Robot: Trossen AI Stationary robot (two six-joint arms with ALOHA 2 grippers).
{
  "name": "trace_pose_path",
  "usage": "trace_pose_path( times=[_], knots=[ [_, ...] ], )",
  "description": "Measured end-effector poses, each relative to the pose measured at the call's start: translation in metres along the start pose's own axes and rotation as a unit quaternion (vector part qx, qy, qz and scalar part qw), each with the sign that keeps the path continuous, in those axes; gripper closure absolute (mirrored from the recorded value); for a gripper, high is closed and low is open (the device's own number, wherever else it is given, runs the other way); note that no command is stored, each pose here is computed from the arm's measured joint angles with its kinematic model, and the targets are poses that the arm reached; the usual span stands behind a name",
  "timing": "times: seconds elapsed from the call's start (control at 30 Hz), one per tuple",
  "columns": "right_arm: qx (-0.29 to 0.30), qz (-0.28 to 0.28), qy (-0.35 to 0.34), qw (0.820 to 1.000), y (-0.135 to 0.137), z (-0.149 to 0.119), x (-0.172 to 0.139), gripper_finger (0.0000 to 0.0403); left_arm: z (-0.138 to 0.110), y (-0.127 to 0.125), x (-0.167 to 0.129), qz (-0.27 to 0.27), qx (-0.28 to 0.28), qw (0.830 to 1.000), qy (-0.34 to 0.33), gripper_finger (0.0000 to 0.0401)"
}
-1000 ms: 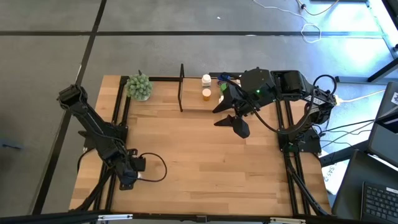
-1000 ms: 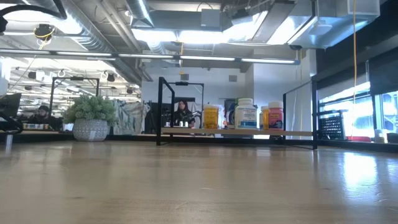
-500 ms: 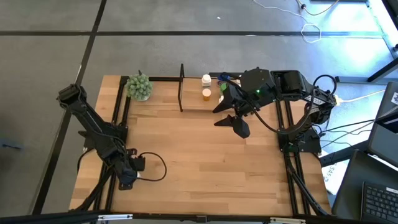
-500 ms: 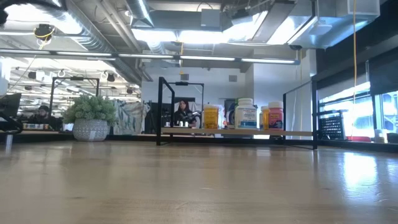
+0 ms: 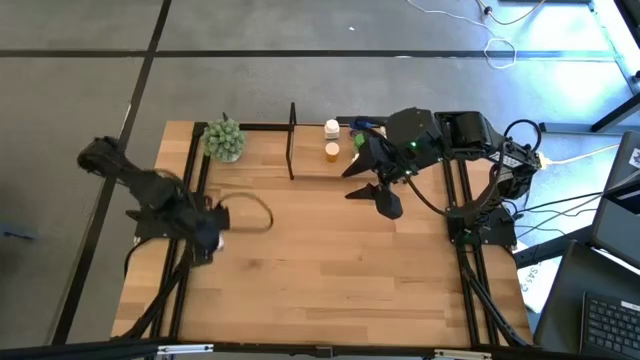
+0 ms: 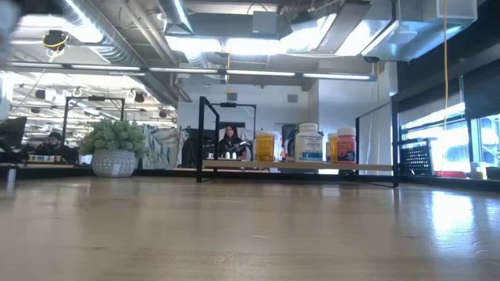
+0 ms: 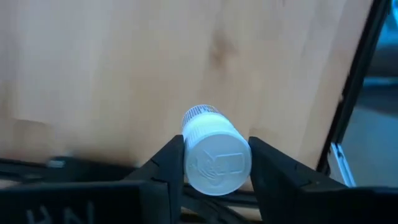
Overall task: Pick and place medicine bottles onto shelf by color
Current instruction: Put the white medicine bottle into the shelf
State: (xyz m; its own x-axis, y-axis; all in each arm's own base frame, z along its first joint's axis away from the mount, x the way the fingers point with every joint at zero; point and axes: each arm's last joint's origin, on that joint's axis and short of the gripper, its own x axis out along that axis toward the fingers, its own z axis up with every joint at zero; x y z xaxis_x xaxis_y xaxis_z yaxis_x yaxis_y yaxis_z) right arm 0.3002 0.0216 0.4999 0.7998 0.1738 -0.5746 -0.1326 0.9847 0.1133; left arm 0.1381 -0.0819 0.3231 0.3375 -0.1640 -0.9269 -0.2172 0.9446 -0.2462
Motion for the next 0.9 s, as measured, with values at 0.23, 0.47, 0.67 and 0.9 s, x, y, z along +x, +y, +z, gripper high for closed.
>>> trace_pose_path(
  times=[0.23, 0.47, 0.67, 0.9],
  knots=[
    [0.012, -0.017, 0.014, 1.000, -0.012, -0.003, -0.002, 0.0164, 0.043, 0.023, -0.065, 0.063, -0.023, 0.995, -0.072, 0.0270],
    [0.011, 0.005, 0.012, 1.000, -0.023, -0.003, -0.008, 0.0164, 0.098, 0.051, -0.095, 0.113, -0.010, 0.991, -0.077, 0.0270],
    [0.026, -0.005, 0.032, 0.999, -0.032, -0.008, -0.010, 0.0164, 0.148, 0.084, -0.118, 0.097, 0.030, 0.989, -0.112, 0.0270],
    [0.037, -0.019, 0.033, 0.999, -0.041, -0.009, -0.017, 0.0164, 0.210, 0.130, -0.122, 0.124, 0.056, 0.981, -0.140, 0.0270]
  ],
)
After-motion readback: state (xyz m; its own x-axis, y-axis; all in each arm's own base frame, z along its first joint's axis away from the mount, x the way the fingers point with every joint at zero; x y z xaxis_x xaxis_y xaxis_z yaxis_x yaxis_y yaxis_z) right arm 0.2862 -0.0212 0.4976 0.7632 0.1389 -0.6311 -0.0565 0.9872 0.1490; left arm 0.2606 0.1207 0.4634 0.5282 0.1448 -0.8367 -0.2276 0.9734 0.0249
